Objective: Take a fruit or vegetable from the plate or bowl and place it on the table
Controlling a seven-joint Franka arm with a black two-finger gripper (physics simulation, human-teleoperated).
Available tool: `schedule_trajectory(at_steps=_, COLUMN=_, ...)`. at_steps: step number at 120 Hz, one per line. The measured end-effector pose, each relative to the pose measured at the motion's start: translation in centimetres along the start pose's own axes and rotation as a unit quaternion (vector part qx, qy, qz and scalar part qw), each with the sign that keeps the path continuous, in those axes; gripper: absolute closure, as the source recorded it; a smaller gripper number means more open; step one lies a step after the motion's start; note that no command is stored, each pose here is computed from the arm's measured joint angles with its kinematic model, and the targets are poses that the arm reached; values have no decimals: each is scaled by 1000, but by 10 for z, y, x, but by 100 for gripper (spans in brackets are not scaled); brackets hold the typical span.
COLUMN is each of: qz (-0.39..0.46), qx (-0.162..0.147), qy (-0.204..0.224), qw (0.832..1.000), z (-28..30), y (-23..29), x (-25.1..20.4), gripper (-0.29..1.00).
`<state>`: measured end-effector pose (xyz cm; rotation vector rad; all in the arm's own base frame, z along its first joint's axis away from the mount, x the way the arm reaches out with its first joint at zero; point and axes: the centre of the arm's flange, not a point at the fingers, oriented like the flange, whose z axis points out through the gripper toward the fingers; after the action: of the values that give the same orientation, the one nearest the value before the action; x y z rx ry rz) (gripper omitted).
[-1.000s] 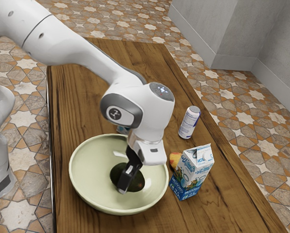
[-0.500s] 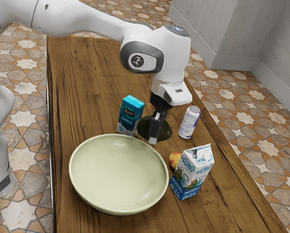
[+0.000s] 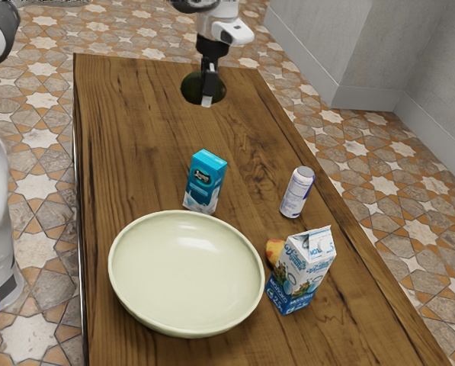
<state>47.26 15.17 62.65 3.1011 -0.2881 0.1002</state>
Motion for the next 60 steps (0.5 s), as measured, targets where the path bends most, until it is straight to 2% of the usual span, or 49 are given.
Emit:
schedule_trajectory(at_steps=29, qz=14, qx=-7, qy=-44, qw=999, z=47, y=-31, x=9, gripper=32)
schedule_trajectory(at_steps=41, qz=24, qx=-11, qy=-54, qw=998, z=59, y=-36, x=12, gripper=21)
schedule_trajectory(at_steps=60, qz=32, qx=-14, qy=-56, qw=998, z=65, y=-45, x=11, gripper=17)
